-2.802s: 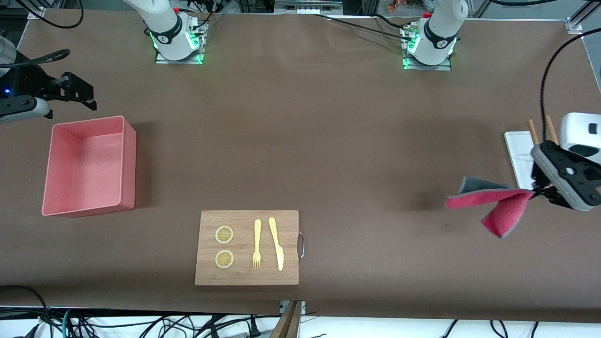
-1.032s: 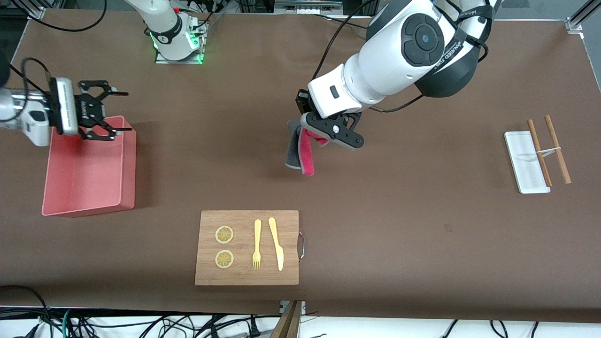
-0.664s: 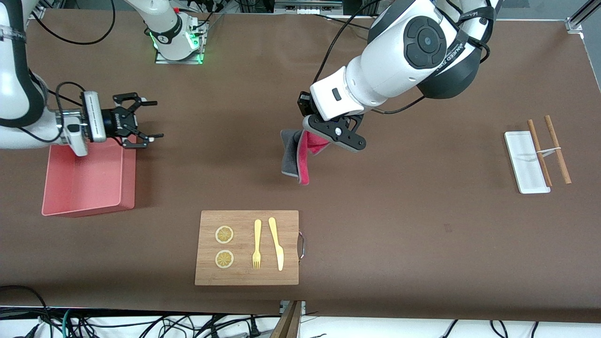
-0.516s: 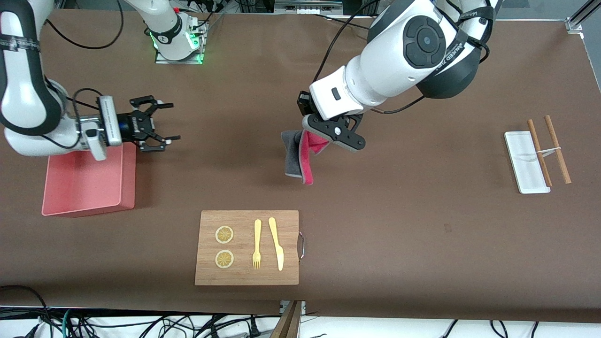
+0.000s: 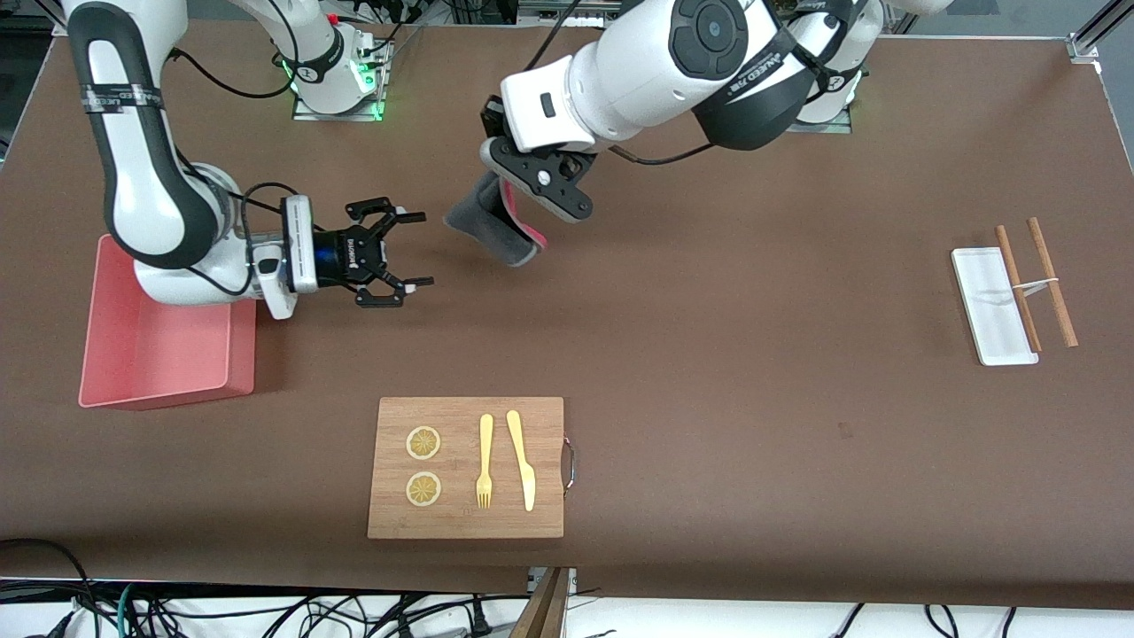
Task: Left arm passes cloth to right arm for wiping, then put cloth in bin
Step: 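Close the right gripper on the cloth held by the left gripper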
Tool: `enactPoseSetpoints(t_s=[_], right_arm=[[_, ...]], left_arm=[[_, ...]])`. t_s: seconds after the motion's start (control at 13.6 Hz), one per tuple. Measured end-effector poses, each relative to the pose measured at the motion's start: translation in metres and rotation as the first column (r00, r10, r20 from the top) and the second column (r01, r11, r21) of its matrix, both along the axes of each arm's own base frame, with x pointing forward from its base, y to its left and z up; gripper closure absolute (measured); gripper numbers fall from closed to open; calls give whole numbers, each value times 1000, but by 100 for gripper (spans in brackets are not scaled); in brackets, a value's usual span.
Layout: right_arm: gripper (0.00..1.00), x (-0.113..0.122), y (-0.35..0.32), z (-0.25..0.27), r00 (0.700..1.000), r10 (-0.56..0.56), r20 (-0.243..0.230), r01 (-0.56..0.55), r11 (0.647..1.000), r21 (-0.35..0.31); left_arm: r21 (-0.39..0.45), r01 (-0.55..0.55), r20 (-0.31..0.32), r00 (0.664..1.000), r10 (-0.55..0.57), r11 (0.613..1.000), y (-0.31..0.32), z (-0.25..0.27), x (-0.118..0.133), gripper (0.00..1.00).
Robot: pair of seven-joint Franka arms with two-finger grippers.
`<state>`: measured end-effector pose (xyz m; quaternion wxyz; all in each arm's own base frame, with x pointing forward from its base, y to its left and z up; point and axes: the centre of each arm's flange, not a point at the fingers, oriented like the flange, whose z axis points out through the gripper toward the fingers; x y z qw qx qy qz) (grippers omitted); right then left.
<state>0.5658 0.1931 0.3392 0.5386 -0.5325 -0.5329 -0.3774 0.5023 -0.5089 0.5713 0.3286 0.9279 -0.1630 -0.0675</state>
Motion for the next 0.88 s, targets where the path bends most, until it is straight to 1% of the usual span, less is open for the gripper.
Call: enactPoseSetpoints(t_s=[0.15, 0.29, 0.59, 0.66, 0.74, 0.81, 0.88], right_arm=[[0, 1, 17, 4, 1000, -27, 5, 27, 999, 19], [0, -1, 30, 6, 999, -34, 3, 34, 999, 41], [0, -4, 41, 6, 1000, -23, 6, 23, 999, 50], [4, -4, 41, 5, 1000, -23, 12, 22, 998, 51], [5, -4, 41, 4, 1000, -22, 19, 21, 998, 52], [13, -4, 40, 3, 1000, -22, 22, 21, 998, 52], [27, -4, 40, 2, 1000, -24, 21, 22, 998, 52]], left_arm=[[-31, -11, 22, 1000, 11, 999, -21, -7, -7, 98], [-45, -13, 34, 999, 14, 999, -39, -19, -14, 98], [-48, -20, 38, 999, 22, 999, -40, -22, -11, 98], [-49, -22, 39, 999, 24, 999, -39, -21, -10, 98], [-50, -24, 41, 999, 26, 998, -39, -20, -10, 98], [-50, -25, 41, 999, 27, 998, -38, -20, -9, 98], [-50, -26, 42, 999, 28, 998, -37, -20, -8, 98]])
